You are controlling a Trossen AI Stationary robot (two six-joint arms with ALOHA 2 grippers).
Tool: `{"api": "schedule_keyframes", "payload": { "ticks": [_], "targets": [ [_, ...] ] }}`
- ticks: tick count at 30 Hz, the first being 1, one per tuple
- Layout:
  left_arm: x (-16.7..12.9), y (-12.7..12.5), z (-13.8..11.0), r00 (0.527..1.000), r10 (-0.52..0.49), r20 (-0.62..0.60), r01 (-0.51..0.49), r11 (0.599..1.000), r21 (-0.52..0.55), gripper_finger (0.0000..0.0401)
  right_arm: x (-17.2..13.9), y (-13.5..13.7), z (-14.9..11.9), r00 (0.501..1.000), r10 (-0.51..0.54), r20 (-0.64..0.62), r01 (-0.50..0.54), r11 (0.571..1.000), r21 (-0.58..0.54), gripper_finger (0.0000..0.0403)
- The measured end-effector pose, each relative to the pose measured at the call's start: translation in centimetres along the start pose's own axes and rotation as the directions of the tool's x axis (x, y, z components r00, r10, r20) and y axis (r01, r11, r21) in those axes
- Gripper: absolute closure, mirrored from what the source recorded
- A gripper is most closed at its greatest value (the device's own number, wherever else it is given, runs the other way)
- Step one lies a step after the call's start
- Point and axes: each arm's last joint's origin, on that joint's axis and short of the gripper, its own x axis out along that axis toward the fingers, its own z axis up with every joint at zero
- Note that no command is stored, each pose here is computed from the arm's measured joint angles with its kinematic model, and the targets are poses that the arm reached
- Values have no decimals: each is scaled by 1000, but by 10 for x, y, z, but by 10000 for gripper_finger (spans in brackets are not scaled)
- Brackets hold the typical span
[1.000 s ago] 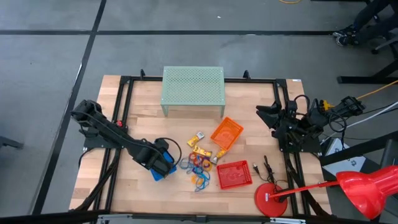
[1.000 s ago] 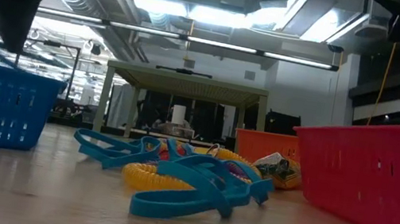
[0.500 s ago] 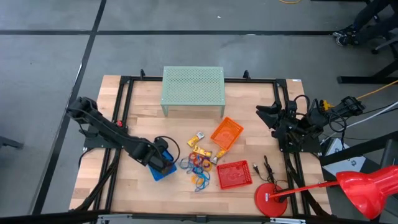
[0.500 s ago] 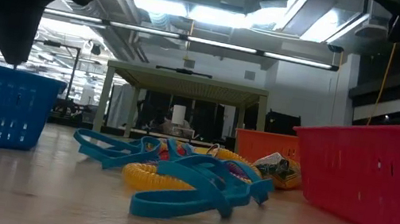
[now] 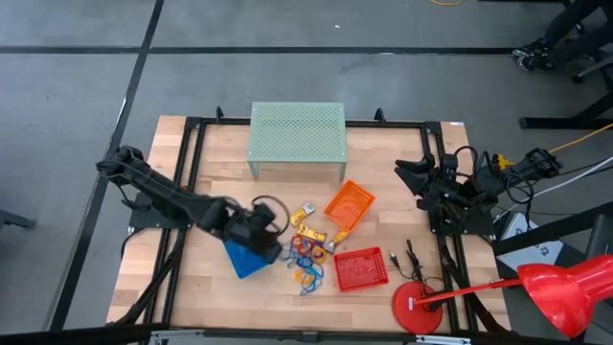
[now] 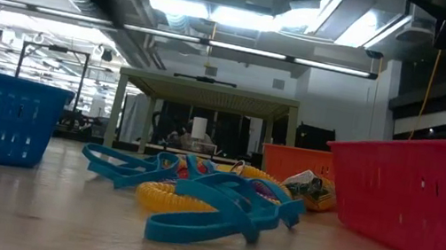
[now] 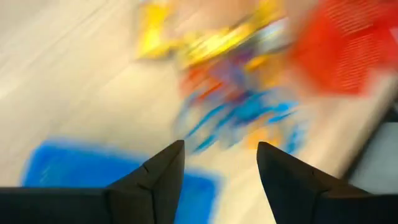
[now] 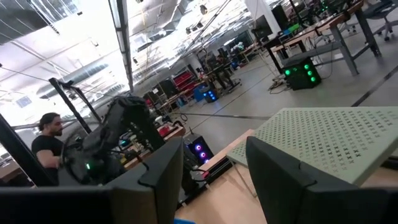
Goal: Pick & Place Office Desk Supplies
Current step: Put the blue rubberband into the blue bin
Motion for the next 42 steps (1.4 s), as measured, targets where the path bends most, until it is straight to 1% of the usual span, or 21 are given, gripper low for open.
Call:
{"api": "schedule_keyframes", "payload": {
  "ticks": [2,3,7,9,14,16,20,22,25,29,31,34,36,37,40,42],
  "targets": [
    [6,-7,17,999,-46,-1,46,998,46,208,0,0,0,1000,-1,1,1,1000,0,225],
    [12,-9,23,999,-48,-20,49,996,80,211,0,0,0,1000,-1,0,1,1000,-1,225],
    [41,-9,42,993,-9,-115,38,968,247,225,0,0,0,1000,-1,1,1,1000,2,225],
    [57,-7,49,988,35,-149,13,952,306,230,0,0,0,1000,-1,1,1,1000,5,224],
    [93,4,55,961,149,-231,-30,892,450,234,0,0,0,1000,0,0,0,1000,5,224],
    [102,7,56,945,200,-260,-42,860,509,234,0,0,0,1000,1,0,-1,1000,6,224],
    [111,8,55,931,242,-272,-28,792,609,234,0,0,0,1000,7,-2,-7,1000,6,224],
    [113,9,53,927,248,-283,-15,775,631,234,0,0,0,1000,7,-3,-7,1000,6,224],
    [116,9,50,913,237,-331,23,782,623,234,0,0,0,1000,7,-3,-7,1000,5,224],
    [115,6,47,914,234,-330,30,774,632,234,0,0,0,1000,7,-3,-7,1000,4,224],
    [115,6,47,915,231,-331,29,779,626,234,0,0,0,1000,7,-3,-7,1000,-5,224],
    [122,6,45,912,228,-341,26,798,602,234,0,0,0,1000,7,-3,-7,1000,-15,224],
    [130,8,41,903,246,-353,15,803,596,234,0,0,0,1000,7,-3,-7,1000,-14,224],
    [134,8,41,905,237,-353,19,807,590,234,0,0,0,1000,7,-3,-7,1000,-15,224],
    [142,8,39,906,234,-353,17,813,582,234,0,0,0,1000,7,-2,-7,1000,-13,224],
    [147,10,37,897,254,-361,3,814,581,234,0,0,0,1000,7,-4,-7,1000,-14,224]
  ]
}}
